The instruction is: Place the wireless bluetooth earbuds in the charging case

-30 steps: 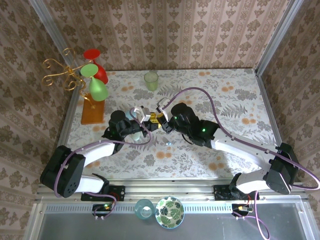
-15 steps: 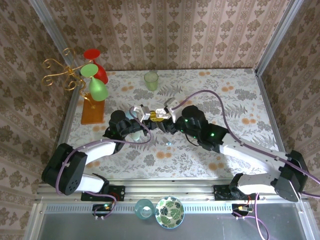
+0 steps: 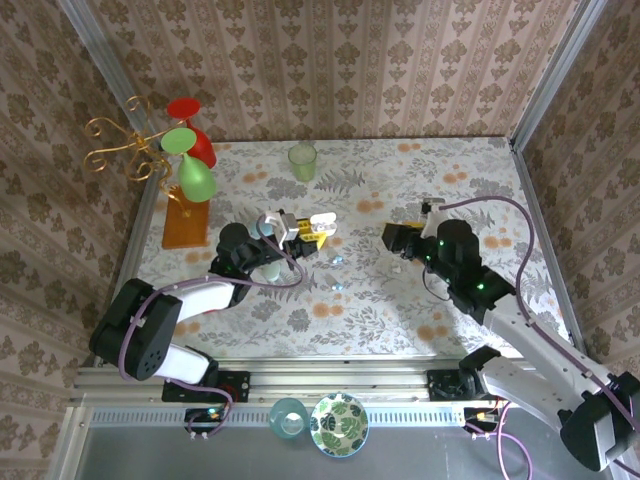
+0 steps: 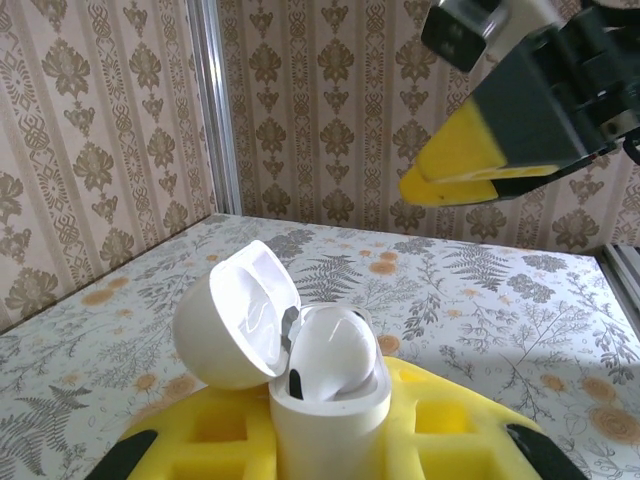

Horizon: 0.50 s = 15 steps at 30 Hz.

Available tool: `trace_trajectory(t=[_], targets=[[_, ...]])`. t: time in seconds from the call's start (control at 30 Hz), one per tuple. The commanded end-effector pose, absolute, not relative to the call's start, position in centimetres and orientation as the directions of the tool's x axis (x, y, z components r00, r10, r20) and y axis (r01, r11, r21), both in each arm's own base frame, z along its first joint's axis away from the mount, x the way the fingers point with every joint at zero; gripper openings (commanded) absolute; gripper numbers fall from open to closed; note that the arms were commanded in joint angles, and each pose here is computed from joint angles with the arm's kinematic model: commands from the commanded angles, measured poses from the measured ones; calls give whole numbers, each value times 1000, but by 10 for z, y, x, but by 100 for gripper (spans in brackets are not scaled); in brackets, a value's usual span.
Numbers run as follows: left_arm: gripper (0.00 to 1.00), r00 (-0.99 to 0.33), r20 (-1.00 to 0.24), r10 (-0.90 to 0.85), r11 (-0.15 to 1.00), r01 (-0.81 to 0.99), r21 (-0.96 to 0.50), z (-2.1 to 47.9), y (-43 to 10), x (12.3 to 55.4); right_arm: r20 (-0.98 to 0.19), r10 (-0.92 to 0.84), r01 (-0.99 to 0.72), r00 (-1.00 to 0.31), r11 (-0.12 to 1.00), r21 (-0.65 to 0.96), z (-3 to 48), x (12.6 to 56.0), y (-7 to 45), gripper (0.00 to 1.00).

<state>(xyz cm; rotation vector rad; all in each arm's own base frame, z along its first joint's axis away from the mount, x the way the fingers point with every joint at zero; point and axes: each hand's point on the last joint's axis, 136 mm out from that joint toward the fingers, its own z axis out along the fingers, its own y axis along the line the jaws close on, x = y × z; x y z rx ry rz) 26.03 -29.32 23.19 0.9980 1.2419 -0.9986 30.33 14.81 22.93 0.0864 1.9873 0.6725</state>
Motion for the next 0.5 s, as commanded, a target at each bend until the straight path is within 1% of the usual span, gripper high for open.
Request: trace_trajectory(t=[0.0, 0.07, 0.13, 0.2, 0.3, 0.47], targets=[[0, 148, -987, -64, 238, 963, 129, 241, -292, 252, -677, 362, 7, -640, 885, 466, 177, 285, 118, 59], [0, 155, -986, -64, 233, 963, 136, 242, -293, 252, -641, 325, 55, -696, 913, 403, 157, 279, 110, 59], [0, 156, -985, -67, 229, 964, 137, 242, -293, 252, -607, 282, 62, -743, 932, 357, 141, 276, 109, 57], [0, 161, -984, -70, 227, 964, 142, 242, -294, 251, -554, 272, 91, -787, 939, 331, 126, 275, 109, 55], [0, 163, -984, -74, 224, 964, 143, 242, -295, 251, -480, 303, 144, -823, 930, 339, 106, 279, 114, 53], [0, 163, -984, -75, 223, 964, 143, 241, -293, 247, -445, 324, 163, -835, 918, 363, 90, 294, 121, 45]])
